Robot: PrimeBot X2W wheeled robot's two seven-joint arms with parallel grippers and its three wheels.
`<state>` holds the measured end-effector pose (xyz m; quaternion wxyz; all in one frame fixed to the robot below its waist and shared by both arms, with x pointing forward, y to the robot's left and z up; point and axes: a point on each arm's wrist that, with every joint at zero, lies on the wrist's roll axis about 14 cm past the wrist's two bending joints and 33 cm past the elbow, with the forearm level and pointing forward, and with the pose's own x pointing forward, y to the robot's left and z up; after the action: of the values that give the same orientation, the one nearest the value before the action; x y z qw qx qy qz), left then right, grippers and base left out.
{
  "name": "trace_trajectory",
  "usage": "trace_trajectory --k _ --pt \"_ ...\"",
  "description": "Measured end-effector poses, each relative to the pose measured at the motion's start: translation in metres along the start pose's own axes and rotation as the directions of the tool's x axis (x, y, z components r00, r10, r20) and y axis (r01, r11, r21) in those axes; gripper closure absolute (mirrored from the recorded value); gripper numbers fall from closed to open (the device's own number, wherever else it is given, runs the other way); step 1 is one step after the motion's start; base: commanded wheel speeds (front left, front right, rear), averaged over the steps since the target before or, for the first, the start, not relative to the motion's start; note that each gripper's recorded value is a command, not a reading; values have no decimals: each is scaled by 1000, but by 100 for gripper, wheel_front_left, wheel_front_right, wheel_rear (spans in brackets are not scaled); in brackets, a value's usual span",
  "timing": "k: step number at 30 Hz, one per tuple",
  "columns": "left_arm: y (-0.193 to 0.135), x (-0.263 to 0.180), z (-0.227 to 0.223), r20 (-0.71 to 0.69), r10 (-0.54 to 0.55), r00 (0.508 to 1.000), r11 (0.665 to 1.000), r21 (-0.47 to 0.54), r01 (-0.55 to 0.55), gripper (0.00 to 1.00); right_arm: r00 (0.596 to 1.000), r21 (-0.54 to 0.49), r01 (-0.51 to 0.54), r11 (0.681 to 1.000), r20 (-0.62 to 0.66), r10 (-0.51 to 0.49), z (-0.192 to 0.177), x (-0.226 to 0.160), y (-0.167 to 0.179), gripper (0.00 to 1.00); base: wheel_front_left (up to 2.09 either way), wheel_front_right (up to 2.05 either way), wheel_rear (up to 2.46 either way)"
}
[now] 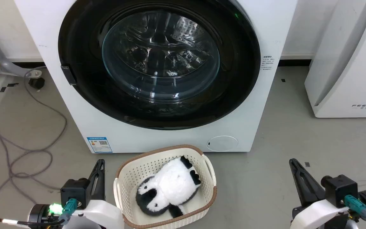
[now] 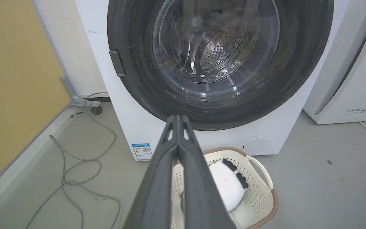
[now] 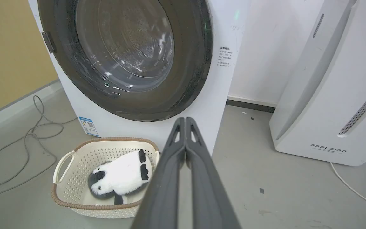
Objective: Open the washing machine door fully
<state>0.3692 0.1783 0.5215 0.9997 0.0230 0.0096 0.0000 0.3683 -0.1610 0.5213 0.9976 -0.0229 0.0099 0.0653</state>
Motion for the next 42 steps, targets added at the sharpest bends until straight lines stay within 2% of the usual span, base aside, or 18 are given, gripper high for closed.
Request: trace_trajectory --k 31,32,42 --pt "0 0 0 0 0 1000 1000 0 0 100 1000 0 0 1000 0 0 0 0 0 100 0 0 0" --pt "0 0 0 0 0 1000 1000 0 0 0 1000 0 0 1000 0 0 0 0 0 0 0 0 0" --pt "0 0 -1 -2 -1 1000 1000 0 1 0 1000 2 0 1000 1 0 0 0 0 0 0 0 0"
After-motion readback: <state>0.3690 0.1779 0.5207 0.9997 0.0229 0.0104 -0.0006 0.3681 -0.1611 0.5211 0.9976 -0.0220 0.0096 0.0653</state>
